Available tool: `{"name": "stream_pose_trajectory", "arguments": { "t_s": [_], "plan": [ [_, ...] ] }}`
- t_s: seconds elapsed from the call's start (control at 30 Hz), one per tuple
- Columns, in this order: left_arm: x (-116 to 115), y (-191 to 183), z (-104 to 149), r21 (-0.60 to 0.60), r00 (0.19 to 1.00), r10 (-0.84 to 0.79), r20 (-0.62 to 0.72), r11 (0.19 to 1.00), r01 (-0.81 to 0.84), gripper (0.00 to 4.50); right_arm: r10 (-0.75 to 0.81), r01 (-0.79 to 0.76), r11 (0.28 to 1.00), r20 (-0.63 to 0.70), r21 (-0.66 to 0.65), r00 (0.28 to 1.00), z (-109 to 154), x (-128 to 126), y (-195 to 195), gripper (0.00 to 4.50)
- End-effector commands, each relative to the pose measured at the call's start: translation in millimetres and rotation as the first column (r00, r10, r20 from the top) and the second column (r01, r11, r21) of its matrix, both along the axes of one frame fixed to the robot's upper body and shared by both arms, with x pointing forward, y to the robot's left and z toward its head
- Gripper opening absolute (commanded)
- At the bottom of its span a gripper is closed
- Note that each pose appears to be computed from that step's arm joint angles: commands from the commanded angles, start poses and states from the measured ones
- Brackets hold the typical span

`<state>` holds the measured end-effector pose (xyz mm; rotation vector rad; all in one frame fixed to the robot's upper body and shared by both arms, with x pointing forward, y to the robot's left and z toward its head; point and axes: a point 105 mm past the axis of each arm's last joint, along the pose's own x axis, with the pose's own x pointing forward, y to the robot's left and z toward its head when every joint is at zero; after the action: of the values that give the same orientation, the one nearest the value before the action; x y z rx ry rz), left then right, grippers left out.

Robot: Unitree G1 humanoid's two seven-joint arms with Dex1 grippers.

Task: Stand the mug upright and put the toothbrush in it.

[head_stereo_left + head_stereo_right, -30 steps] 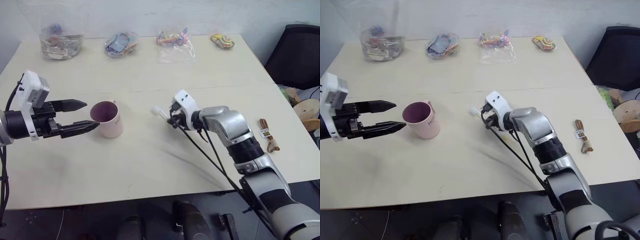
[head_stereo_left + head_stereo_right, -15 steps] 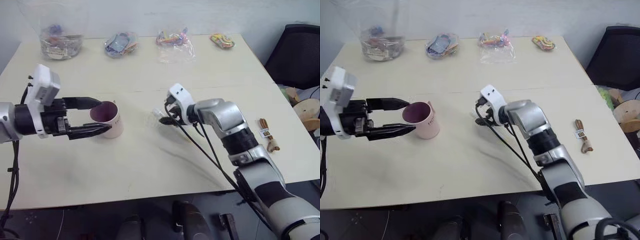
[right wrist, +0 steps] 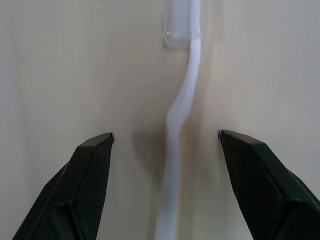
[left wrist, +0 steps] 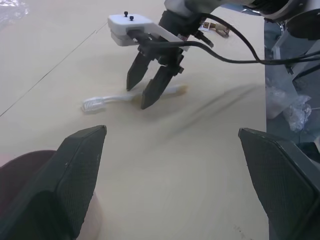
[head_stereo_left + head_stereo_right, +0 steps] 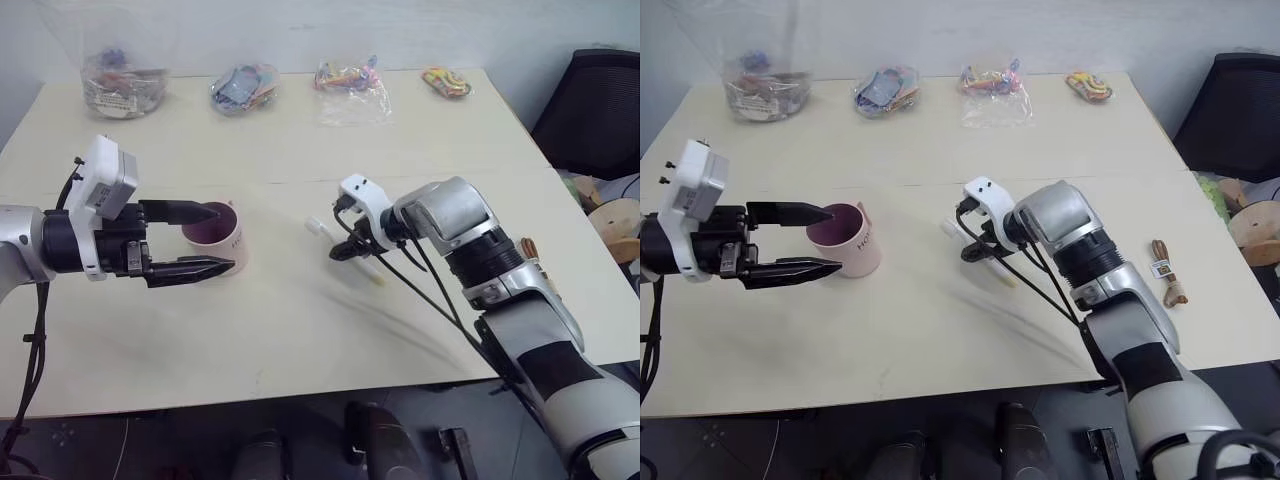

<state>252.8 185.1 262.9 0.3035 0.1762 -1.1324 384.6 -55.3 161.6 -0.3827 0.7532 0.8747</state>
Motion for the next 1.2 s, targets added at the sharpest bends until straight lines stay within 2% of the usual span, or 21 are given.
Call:
{"name": "stream_pose_trajectory", "arguments": {
  "t_s": [0.03,0.17,0.27,0.53,0.63,0.73,0.77,0.87,0.97,1.07,1.2],
  "plan": [
    [-2,-3,7,0.001,0.999,-0.019,0.05,1.0,0.019,4.5,0.052,-0.051,0.996,0.02,-0.069,0.998,-3,-5,-1,3.48],
    [1,-4,5,-0.002,0.998,-0.022,0.054,1.0,0.022,4.5,0.082,-0.078,0.994,0.039,-0.081,0.996,-2,-2,9,3.48],
    [1,-6,4,-0.005,0.998,-0.035,0.056,0.999,0.035,4.5,0.077,-0.073,0.993,0.038,-0.09,0.996,-5,1,9,2.9],
    [0,-5,4,-0.002,0.998,-0.035,0.054,0.999,0.035,4.5,0.07,-0.066,0.993,0.038,-0.103,0.997,-9,4,6,0.12],
    [0,-1,6,-0.007,0.998,-0.014,0.055,1.0,0.014,4.5,0.052,-0.05,0.998,0.078,-0.024,0.996,6,10,13,0.04],
    [-1,12,10,-0.035,0.997,0.051,0.051,0.998,-0.049,4.5,0.009,-0.062,0.97,0.221,0.233,0.975,53,21,47,0.04],
    [-3,18,12,-0.045,0.996,0.075,0.05,0.996,-0.073,4.5,-0.014,-0.072,0.945,0.26,0.318,0.965,70,22,59,0.04],
    [-10,47,14,-0.073,0.98,0.196,0.035,0.978,-0.193,4.5,-0.102,-0.112,0.807,0.323,0.58,0.941,124,18,103,0.04],
    [-17,65,15,-0.094,0.961,0.274,0.026,0.958,-0.271,4.5,-0.186,-0.144,0.687,0.364,0.712,0.912,158,13,128,0.04],
    [-20,73,16,-0.103,0.948,0.318,0.028,0.944,-0.314,4.5,-0.215,-0.137,0.59,0.318,0.796,0.923,168,6,148,0.04],
    [-22,78,16,-0.102,0.939,0.343,0.028,0.935,-0.339,4.5,-0.113,-0.137,0.485,0.217,0.864,0.97,161,-21,189,0.04]
  ]
}}
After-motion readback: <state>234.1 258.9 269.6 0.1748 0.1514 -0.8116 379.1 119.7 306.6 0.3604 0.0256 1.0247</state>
